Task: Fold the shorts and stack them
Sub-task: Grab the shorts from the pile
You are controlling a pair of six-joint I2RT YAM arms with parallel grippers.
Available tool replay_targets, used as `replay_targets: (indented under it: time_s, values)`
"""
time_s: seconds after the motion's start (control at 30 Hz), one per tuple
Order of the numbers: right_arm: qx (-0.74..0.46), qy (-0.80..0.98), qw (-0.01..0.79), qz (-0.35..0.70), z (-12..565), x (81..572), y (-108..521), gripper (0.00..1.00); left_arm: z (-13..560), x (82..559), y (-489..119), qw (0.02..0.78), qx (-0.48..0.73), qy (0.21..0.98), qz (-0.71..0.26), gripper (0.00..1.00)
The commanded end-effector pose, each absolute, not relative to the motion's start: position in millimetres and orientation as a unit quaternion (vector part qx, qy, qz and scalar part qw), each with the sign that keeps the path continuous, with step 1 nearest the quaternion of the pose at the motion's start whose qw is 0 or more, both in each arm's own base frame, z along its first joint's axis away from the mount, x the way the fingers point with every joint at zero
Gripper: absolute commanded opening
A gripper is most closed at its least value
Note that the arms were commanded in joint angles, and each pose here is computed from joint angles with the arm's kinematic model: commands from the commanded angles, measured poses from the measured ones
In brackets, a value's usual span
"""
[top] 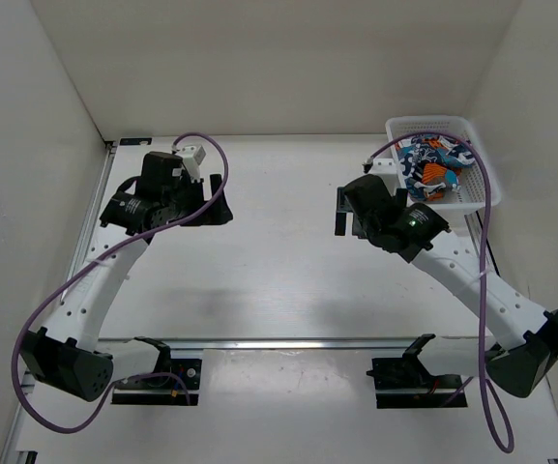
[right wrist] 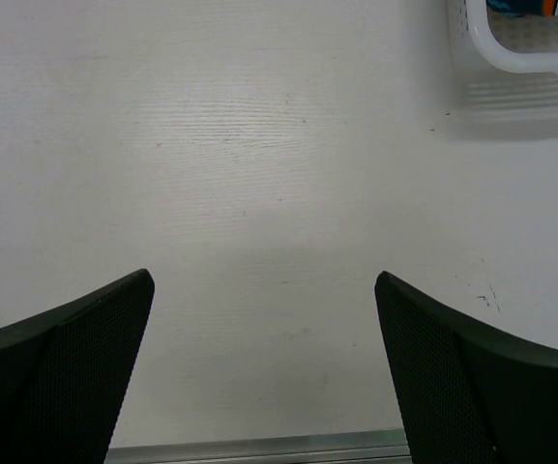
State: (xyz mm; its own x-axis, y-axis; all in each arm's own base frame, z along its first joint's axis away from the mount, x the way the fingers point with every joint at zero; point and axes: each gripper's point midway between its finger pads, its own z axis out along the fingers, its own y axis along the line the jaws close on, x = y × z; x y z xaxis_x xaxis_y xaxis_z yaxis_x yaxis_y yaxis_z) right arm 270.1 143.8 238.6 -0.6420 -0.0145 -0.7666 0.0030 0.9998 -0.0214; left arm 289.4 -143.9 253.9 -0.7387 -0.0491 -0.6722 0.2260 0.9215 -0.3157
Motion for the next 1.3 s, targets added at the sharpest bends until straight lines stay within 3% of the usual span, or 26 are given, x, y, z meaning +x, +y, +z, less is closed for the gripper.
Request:
replay_targets:
  time_s: [0.0,0.2,0.6,0.8,0.93,1.03,1.17,1.2,1.27]
  values:
    - [0.018,0.899,0.437,-0.027,245,277,135,1.00,269,292,-140,0.383,0.046,0.901,-0.199,1.00]
    - [0.038,0.897,0.438,-0.030,248,287,126,1.00,261,294,-138,0.376,0.037,0.906,-0.191,1.00]
    - [0.223,0.903,0.367,0.020,236,433,-5,0.97,263,310,-131,0.382,0.006,0.907,-0.177,1.00]
    - [0.280,0.910,0.305,0.001,172,512,-58,1.00,256,318,-135,0.369,0.012,0.913,-0.175,1.00]
    - [0.297,0.913,0.279,-0.009,135,534,-80,0.96,246,333,-137,0.356,0.014,0.920,-0.165,1.00]
    - [0.301,0.915,0.268,-0.007,116,541,-85,0.80,240,343,-144,0.344,0.022,0.923,-0.169,1.00]
    - [0.298,0.912,0.284,0.005,122,549,-83,0.34,235,356,-147,0.338,0.032,0.926,-0.163,1.00]
    - [0.295,0.910,0.290,0.014,127,550,-80,0.13,232,357,-149,0.332,0.033,0.928,-0.167,1.00]
    - [0.287,0.905,0.313,0.020,145,553,-79,0.00,235,363,-150,0.333,0.032,0.927,-0.172,1.00]
